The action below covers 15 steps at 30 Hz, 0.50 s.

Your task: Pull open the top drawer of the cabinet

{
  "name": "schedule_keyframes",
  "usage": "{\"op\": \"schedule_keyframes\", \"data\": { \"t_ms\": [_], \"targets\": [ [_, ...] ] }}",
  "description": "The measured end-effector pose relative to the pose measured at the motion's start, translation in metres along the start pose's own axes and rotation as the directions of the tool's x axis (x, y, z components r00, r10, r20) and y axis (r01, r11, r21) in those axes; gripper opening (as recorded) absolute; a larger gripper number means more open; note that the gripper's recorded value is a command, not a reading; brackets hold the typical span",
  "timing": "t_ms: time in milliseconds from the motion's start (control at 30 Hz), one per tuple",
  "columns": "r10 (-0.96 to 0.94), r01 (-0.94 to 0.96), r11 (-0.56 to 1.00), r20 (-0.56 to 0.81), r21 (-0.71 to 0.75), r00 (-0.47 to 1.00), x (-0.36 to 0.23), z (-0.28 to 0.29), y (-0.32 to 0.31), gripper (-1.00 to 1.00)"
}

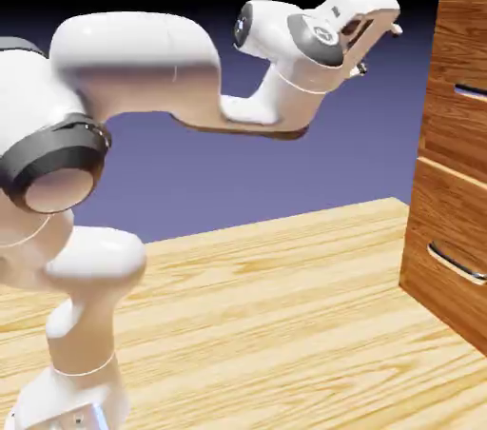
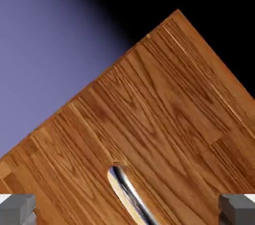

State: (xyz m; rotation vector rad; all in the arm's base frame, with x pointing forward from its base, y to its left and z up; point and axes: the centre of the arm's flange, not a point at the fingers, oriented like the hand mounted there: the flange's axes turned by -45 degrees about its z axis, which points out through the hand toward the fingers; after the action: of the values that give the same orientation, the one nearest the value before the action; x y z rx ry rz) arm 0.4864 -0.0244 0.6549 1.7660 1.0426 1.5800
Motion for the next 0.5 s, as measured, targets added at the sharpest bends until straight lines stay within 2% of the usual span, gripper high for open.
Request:
{"op": "schedule_keyframes", "data": {
  "t_ms": [500],
  "targets": [
    [-0.381,0.385,0.913,0.053,-0.133,0.923,-0.066,0.096,-0.007,0.00]
  ]
}}
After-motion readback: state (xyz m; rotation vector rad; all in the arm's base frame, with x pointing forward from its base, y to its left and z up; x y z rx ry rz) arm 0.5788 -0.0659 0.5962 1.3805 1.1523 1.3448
